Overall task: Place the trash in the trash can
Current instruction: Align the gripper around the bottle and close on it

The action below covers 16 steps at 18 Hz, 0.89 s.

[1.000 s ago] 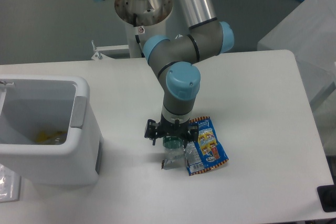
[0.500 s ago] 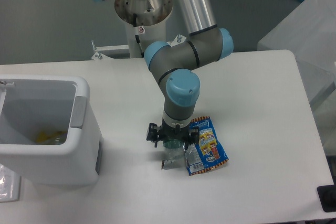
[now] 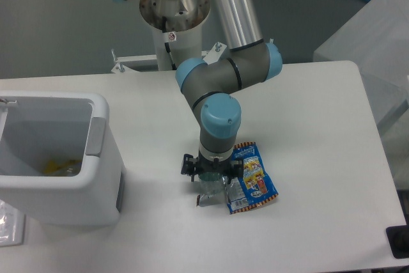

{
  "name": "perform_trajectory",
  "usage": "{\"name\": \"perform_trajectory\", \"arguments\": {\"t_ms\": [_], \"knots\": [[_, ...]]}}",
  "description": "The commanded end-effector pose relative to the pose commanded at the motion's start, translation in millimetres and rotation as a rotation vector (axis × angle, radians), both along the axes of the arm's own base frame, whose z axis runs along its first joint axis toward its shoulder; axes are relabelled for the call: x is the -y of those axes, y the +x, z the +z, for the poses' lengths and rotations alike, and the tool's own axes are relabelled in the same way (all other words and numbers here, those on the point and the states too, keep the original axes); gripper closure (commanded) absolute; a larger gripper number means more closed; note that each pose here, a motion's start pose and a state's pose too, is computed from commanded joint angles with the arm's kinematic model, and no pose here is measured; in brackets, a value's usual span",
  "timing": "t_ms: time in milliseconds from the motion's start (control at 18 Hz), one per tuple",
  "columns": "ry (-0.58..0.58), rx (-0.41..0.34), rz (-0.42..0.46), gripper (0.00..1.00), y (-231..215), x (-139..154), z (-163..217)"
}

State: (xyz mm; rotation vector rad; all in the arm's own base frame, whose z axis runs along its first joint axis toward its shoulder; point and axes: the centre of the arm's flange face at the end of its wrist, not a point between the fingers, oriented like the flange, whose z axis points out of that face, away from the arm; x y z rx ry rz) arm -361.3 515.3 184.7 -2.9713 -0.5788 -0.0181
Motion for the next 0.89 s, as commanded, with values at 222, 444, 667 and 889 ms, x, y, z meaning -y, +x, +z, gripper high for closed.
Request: {"name": "perform_trajectory", "arguments": {"t_ms": [222,444,667,889], "knots": [[-0.004,0.002,0.0,0.09,0.3,0.4,-2.5],[-0.023,-0.013,-0.001,0.16,-0.2,2.0,-3.3],[-0.026,-0.013,-0.008,0.19,2.5,0.8,-3.9],[-0.026,-0.013,-0.01,0.25,2.5,0.8,-3.9]]}}
